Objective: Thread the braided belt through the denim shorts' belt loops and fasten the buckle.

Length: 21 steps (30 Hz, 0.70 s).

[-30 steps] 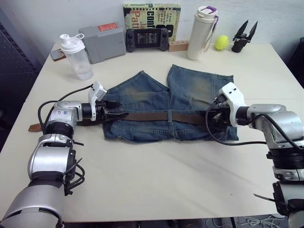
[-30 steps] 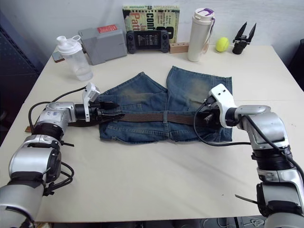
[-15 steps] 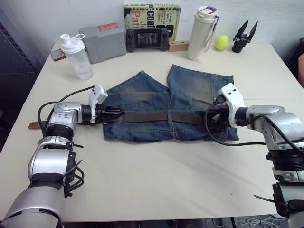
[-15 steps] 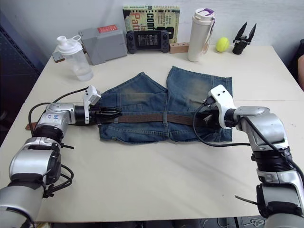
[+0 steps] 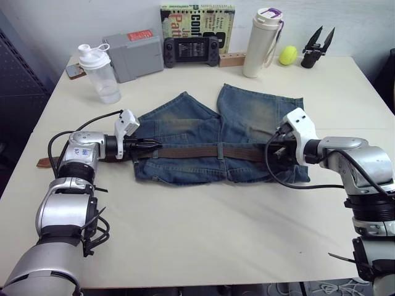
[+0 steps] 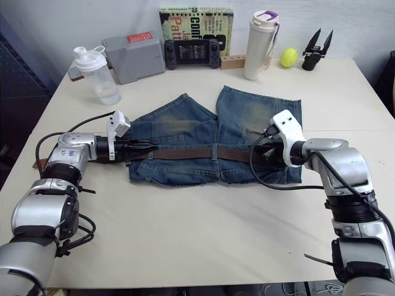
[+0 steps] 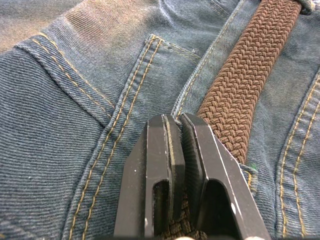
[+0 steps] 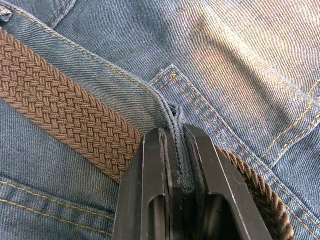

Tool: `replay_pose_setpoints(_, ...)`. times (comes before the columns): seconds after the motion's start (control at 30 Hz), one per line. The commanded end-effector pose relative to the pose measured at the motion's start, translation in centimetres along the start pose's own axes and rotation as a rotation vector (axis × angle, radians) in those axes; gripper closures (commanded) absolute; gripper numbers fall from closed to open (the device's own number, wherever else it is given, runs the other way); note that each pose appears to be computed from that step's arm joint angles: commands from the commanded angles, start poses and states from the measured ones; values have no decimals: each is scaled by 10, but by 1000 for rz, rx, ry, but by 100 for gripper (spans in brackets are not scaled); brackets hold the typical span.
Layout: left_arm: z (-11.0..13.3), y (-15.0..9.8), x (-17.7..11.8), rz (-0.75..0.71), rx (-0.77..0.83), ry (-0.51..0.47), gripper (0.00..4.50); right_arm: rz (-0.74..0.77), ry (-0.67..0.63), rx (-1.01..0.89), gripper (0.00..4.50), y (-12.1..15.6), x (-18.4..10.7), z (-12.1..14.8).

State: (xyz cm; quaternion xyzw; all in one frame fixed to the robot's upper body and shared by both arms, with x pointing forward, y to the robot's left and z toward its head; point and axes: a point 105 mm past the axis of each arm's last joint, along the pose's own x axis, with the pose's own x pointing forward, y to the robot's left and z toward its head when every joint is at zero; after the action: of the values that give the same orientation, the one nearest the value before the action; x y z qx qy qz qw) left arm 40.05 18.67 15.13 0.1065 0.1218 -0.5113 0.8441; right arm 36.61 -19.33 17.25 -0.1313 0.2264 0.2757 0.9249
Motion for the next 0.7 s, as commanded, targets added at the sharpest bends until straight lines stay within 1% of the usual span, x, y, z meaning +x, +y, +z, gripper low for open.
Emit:
replay_pose_setpoints(0.03, 3, 3, -9, 15, 34, -10, 446, 3, -65, -1, 450, -1, -4, 14)
replay_pose_setpoints(0.1, 6, 3, -11, 22, 46, -19, 446, 0, -69, -3, 450, -1, -4, 15)
replay_pose_setpoints(0.2, 31, 7, -17, 56, 127, -110, 446, 6, -90, -1, 450, 3, -6, 18)
replay_pose_setpoints(0.27, 45, 3, -25, 52, 211, -154, 446, -4, -119, -6, 450, 3, -10, 20)
replay_pose_setpoints(0.33, 50, -4, -32, 58, 285, -171, 446, -3, -166, -21, 450, 4, -18, 24)
replay_pose_setpoints(0.4, 47, -12, -37, 75, 359, -161, 446, -12, -205, -34, 450, 4, -26, 25)
replay_pose_setpoints(0.47, 38, -24, -44, 108, 475, -128, 446, -19, -251, -86, 450, 6, -38, 23)
replay_pose_setpoints(0.5, 33, -27, -48, 174, 607, -97, 446, -17, -302, -116, 450, 9, -46, 26)
replay_pose_setpoints(0.53, 30, -32, -50, 219, 717, -84, 446, 17, -351, -160, 450, 17, -54, 27)
replay_pose_setpoints(0.57, 29, -39, -53, 260, 807, -99, 446, 46, -387, -203, 450, 25, -63, 26)
replay_pose_setpoints(0.63, 28, -48, -60, 352, 928, -137, 446, 91, -382, -254, 450, 38, -74, 13)
replay_pose_setpoints(0.7, 19, -59, -63, 364, 1013, -131, 446, 122, -353, -303, 450, 47, -79, -1)
